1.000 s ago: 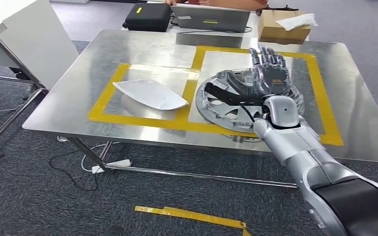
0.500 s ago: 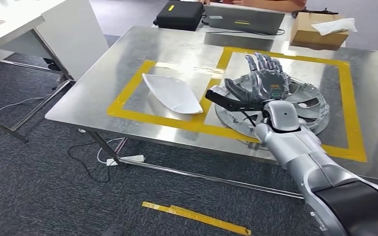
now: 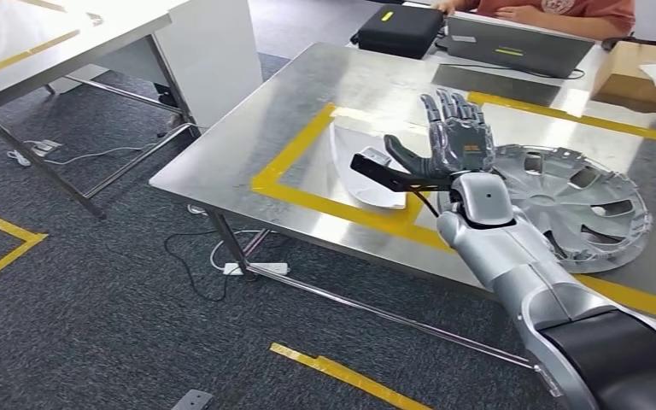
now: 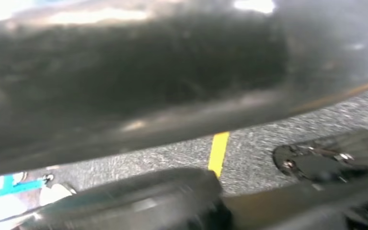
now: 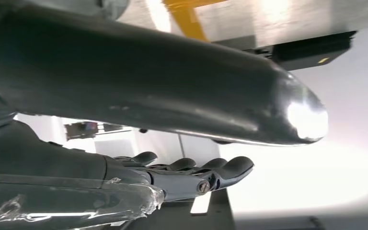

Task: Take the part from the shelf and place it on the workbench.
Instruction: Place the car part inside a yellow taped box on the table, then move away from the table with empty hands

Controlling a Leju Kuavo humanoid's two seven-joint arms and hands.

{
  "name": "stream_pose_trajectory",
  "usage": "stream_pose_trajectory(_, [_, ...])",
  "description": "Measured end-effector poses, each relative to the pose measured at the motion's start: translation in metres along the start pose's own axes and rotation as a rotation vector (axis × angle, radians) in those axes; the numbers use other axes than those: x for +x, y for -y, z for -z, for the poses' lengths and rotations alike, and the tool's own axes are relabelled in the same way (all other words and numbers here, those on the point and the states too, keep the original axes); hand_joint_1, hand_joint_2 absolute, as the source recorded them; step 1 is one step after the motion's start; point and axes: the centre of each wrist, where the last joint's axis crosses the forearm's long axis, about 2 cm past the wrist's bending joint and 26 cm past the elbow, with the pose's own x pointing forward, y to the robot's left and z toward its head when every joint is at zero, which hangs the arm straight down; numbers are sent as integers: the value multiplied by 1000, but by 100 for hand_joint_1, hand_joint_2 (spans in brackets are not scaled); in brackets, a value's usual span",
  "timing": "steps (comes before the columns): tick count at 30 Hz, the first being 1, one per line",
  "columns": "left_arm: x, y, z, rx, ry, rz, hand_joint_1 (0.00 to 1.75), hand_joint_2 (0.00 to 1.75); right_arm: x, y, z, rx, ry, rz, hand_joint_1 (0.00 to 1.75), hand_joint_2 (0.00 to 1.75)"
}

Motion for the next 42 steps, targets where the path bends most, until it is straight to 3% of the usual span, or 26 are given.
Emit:
stream_pose_trajectory(20, [-2,0,0,5,-6,-4,0,0,0,-3,-3,17,9,-6,0,0])
stream_pose_trajectory(42, [-3,1,0,5,-12,-14,0,0,2,-30,-33,87,21,-15,0,0])
